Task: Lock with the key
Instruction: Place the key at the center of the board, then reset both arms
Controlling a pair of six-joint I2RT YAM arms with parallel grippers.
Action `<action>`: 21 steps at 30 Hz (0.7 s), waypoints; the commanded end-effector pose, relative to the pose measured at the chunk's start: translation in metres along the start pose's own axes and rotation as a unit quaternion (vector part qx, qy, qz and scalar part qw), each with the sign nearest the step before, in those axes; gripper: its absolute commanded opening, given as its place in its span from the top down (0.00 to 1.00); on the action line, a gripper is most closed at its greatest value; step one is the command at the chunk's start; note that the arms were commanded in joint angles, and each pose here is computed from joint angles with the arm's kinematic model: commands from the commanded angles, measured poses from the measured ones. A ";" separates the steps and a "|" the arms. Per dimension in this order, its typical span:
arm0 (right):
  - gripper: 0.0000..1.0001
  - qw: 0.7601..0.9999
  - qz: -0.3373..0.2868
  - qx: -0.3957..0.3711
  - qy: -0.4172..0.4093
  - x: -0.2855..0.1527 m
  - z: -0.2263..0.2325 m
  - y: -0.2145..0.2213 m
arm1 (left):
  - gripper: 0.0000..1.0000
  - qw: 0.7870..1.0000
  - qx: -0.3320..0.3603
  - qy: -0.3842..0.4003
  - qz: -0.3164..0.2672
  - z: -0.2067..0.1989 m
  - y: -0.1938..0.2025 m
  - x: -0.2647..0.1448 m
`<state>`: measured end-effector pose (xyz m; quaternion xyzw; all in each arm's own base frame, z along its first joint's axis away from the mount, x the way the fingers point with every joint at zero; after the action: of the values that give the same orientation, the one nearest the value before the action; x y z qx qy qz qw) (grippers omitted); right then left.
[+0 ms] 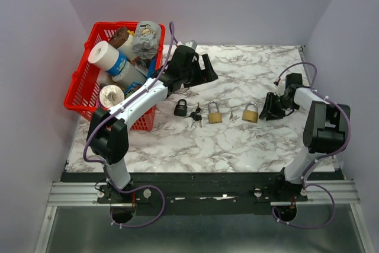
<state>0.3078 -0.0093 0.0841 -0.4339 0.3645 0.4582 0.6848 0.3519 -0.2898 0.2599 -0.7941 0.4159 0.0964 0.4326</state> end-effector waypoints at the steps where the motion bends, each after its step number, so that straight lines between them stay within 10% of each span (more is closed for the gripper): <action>1: 0.47 0.999 -0.011 -0.017 0.028 -0.013 -0.002 -0.009 | 0.01 0.999 0.026 0.012 -0.023 -0.009 -0.017 -0.022; 21: 0.00 0.954 -0.214 -0.175 -0.114 -0.168 0.086 -0.074 | 0.01 0.980 0.181 -0.038 -0.080 0.040 -0.175 -0.142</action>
<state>0.3418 -0.0092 0.2511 -0.5782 0.1525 0.3883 0.7012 0.3999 -0.1713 0.4177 -0.7666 0.3198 -0.0245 0.5563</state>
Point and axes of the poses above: each gripper's point midway between its finger pads, its own x axis out along the fingers, its own z axis along the line the jaws close on, y = z × x, the point moved 7 cm from there along -x, back along the fingers, and after that the axes turned 1 degree about x, right-handed, at the moved point
